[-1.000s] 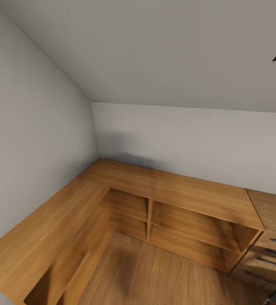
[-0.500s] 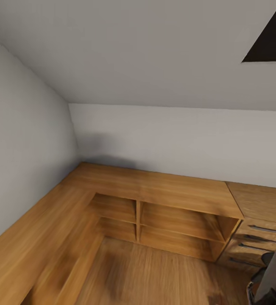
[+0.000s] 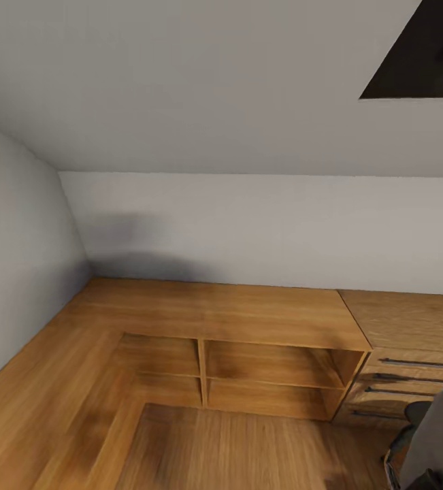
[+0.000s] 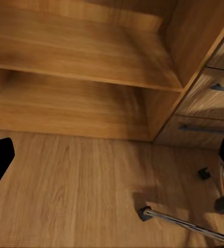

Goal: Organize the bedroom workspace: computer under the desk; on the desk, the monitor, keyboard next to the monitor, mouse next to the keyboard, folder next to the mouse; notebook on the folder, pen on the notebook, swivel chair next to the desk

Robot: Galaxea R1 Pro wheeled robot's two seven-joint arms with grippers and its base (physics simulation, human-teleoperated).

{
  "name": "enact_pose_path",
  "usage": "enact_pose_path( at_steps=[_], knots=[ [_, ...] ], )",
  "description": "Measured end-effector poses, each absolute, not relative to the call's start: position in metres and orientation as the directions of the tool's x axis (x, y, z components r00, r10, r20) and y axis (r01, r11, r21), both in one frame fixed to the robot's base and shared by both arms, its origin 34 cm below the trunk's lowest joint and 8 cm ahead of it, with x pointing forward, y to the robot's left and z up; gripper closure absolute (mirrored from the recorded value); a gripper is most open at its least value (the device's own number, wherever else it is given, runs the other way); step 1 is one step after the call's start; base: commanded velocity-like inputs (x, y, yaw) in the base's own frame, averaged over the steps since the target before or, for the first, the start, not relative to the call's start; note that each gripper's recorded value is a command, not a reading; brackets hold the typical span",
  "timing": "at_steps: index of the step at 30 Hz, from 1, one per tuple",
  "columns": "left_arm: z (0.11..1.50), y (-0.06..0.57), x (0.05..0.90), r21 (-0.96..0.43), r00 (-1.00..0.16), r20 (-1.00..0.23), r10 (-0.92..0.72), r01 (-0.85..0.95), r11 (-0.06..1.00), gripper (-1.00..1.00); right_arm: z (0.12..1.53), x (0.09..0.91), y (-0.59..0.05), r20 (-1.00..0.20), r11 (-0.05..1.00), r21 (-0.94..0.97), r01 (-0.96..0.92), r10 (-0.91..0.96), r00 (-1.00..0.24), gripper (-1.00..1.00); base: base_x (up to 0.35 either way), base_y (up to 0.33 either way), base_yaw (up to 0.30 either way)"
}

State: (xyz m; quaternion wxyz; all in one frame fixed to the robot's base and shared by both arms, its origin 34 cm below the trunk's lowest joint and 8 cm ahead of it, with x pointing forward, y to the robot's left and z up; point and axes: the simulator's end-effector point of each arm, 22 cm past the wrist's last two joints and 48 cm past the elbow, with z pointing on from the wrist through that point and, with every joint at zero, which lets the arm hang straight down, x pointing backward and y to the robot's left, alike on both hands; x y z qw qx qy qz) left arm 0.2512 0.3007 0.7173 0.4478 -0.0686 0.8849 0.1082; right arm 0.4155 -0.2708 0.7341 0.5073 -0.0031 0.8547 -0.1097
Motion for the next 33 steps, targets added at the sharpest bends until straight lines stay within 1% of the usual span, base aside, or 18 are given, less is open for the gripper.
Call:
enact_pose_path(
  at_steps=[33],
  knots=[
    [0.7172,0.301,0.2511,0.131,-0.59,-0.807,-0.024,-0.219,0.967,-1.0,0.7337,0.4154,-0.2706,-0.866,0.976,-0.191,0.105,-0.117,-0.487,-1.0,0.005,0.009,-0.287]
  ],
)
